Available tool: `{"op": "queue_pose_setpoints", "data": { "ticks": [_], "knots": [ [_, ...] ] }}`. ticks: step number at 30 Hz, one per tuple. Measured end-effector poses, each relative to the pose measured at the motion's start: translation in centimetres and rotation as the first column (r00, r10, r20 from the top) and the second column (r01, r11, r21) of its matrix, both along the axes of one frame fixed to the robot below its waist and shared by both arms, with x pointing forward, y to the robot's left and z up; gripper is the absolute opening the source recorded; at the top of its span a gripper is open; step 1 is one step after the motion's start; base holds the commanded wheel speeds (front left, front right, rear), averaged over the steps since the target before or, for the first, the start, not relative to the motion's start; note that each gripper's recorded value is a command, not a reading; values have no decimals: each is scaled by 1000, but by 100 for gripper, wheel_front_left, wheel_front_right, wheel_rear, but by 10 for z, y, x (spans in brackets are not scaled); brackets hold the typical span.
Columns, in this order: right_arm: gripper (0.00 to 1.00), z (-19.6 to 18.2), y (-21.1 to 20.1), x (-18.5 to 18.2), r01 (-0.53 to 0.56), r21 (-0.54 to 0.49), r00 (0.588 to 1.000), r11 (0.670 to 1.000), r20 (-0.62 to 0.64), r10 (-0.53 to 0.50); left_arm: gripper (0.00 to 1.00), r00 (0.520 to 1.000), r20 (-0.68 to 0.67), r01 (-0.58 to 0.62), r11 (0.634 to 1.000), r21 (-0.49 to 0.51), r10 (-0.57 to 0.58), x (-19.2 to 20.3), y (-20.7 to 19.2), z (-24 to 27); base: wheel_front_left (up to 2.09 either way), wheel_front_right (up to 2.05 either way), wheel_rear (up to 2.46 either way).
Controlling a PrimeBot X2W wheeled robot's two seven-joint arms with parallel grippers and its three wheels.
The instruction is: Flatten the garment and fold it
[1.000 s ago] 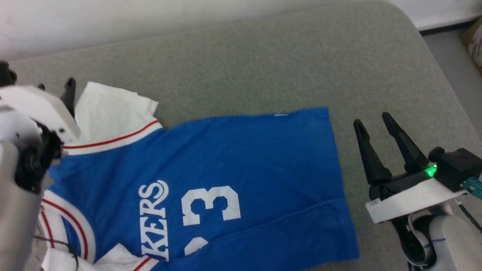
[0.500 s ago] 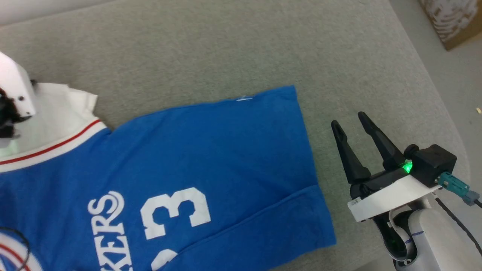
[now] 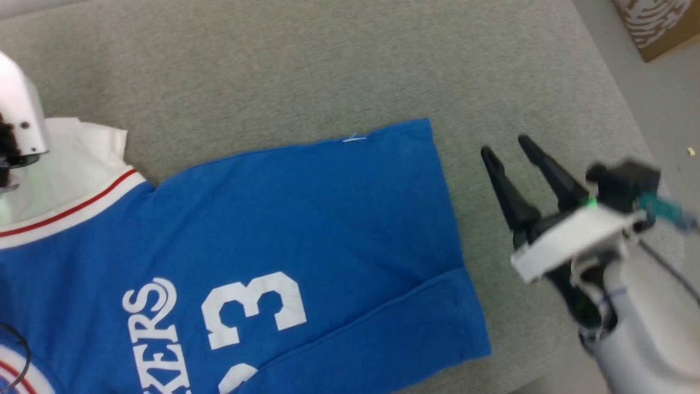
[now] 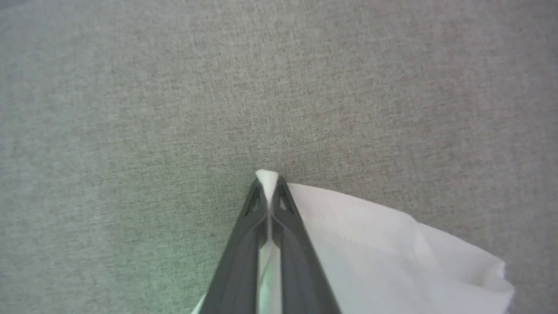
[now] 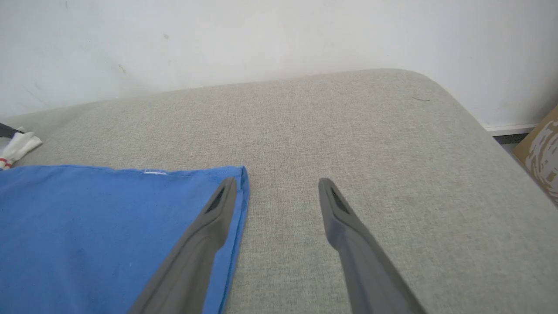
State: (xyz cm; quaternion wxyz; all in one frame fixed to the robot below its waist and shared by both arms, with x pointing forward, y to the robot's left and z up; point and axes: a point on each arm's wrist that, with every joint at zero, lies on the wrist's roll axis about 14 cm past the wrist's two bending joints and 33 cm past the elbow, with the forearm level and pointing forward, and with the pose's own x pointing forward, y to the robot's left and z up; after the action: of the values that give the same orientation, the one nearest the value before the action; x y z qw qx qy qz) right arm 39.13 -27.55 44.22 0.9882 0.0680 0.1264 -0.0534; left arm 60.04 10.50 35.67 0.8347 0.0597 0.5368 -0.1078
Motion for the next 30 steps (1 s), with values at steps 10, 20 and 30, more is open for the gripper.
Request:
{"op": "queue_pose_setpoints", "data": {
  "ticks": [10, 20, 30],
  "knots": [
    [100, -38, 16, 43, -182, 55, 933, 982, -305, 190, 0, 985, 168, 46, 998, -46, -38, 4, -8, 16, 0, 0, 0],
    [100, -77, 42, 64, -254, 163, 780, 953, -548, 302, 0, 965, 259, 78, 990, -117, -46, 4, -12, 32, 0, 0, 0],
    [0, -75, 46, 69, -287, 167, 766, 943, -552, 330, 0, 945, 328, 67, 987, -146, -15, 5, -1, 50, 0, 0, 0]
  ]
}}
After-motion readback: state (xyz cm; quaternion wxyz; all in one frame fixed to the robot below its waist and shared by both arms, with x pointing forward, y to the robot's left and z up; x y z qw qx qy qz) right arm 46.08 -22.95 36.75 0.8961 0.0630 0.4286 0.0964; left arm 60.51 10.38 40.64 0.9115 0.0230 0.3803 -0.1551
